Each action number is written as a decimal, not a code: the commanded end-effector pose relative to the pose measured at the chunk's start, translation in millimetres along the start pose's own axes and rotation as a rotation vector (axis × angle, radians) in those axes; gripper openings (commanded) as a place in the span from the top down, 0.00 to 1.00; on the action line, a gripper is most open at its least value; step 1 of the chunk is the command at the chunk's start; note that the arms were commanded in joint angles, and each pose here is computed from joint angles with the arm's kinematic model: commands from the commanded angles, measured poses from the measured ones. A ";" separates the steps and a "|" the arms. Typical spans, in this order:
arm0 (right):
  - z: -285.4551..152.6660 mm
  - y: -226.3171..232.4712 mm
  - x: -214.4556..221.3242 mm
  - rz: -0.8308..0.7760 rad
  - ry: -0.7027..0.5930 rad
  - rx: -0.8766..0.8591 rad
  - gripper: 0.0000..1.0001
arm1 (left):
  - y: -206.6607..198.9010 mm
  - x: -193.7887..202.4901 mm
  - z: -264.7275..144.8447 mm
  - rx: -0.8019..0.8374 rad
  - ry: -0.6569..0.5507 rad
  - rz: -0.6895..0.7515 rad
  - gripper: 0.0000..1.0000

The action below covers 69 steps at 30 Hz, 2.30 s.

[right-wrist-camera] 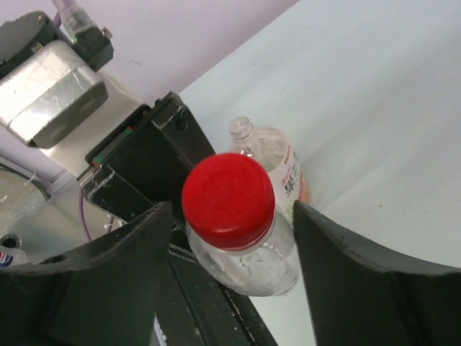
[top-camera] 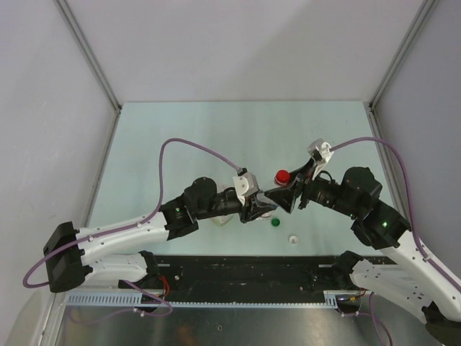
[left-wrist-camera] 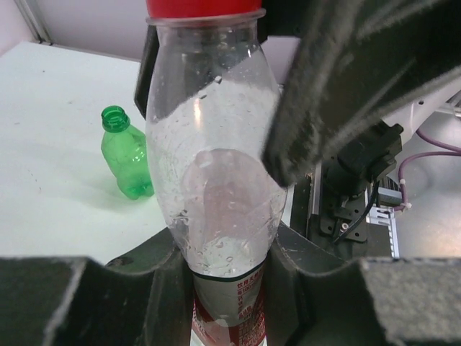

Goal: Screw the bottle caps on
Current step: Screw the bottle cap onto the plastic bottle.

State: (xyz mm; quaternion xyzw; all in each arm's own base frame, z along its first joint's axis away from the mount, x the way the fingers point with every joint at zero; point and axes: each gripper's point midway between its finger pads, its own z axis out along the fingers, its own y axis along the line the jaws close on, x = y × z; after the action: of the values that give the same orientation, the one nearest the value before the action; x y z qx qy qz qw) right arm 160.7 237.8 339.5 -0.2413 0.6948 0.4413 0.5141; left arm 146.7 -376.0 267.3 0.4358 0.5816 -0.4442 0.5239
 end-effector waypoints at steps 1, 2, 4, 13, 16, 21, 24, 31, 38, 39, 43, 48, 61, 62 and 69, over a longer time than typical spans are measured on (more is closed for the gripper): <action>-8.4 13.3 15.2 -0.018 0.052 -0.071 0.21 | 3.6 -47.5 -5.0 -0.024 -0.167 0.075 0.79; -10.8 14.0 13.9 -0.028 0.045 -0.073 0.13 | 4.3 -45.1 -5.6 -0.028 -0.163 0.078 0.79; -16.8 15.1 10.8 -0.048 0.028 -0.072 0.04 | 6.8 -39.1 -6.8 -0.040 -0.152 0.079 0.79; -56.1 4.5 -7.9 -0.124 -0.095 0.044 0.01 | 4.0 -6.3 -15.2 -0.017 -0.096 0.137 0.79; -65.5 4.4 -15.9 -0.118 -0.142 0.064 0.01 | 4.9 10.0 -18.0 -0.015 -0.065 0.161 0.79; -62.3 -1.6 -17.1 -0.056 -0.140 0.105 0.03 | 8.6 39.8 -18.8 -0.018 0.007 0.185 0.80; -50.2 -13.2 -5.1 -0.006 -0.053 0.162 0.07 | 12.0 55.4 -16.6 -0.023 0.048 0.192 0.80; -32.0 -21.6 6.6 0.076 0.040 0.206 0.18 | 23.6 78.9 -11.8 -0.064 0.126 0.196 0.82; -25.1 -16.9 11.6 0.095 0.077 0.176 0.28 | 23.2 82.6 -10.8 -0.058 0.140 0.195 0.82; -24.5 -17.1 13.5 0.096 0.085 0.175 0.30 | 23.4 83.7 -10.5 -0.058 0.144 0.194 0.82; -23.1 -17.7 16.2 0.095 0.100 0.175 0.33 | 24.6 84.6 -8.3 -0.060 0.154 0.190 0.82; -21.0 -18.6 20.4 0.092 0.120 0.173 0.37 | 25.1 84.2 -7.6 -0.063 0.159 0.188 0.82; -13.2 -33.8 35.2 0.082 0.185 0.232 0.40 | 23.6 81.3 -8.0 -0.057 0.155 0.183 0.81; -13.2 -33.9 35.8 0.082 0.188 0.232 0.41 | 23.4 80.7 -7.6 -0.056 0.155 0.182 0.81; -12.0 -37.1 40.9 0.083 0.209 0.245 0.47 | 21.0 78.5 -7.9 -0.046 0.149 0.178 0.81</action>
State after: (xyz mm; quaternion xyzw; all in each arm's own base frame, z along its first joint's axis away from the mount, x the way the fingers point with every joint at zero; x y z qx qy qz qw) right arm 166.2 213.4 272.7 -0.1908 0.8135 0.3454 0.4273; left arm 154.7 -353.2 160.7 0.5125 0.6104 -0.3415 0.4982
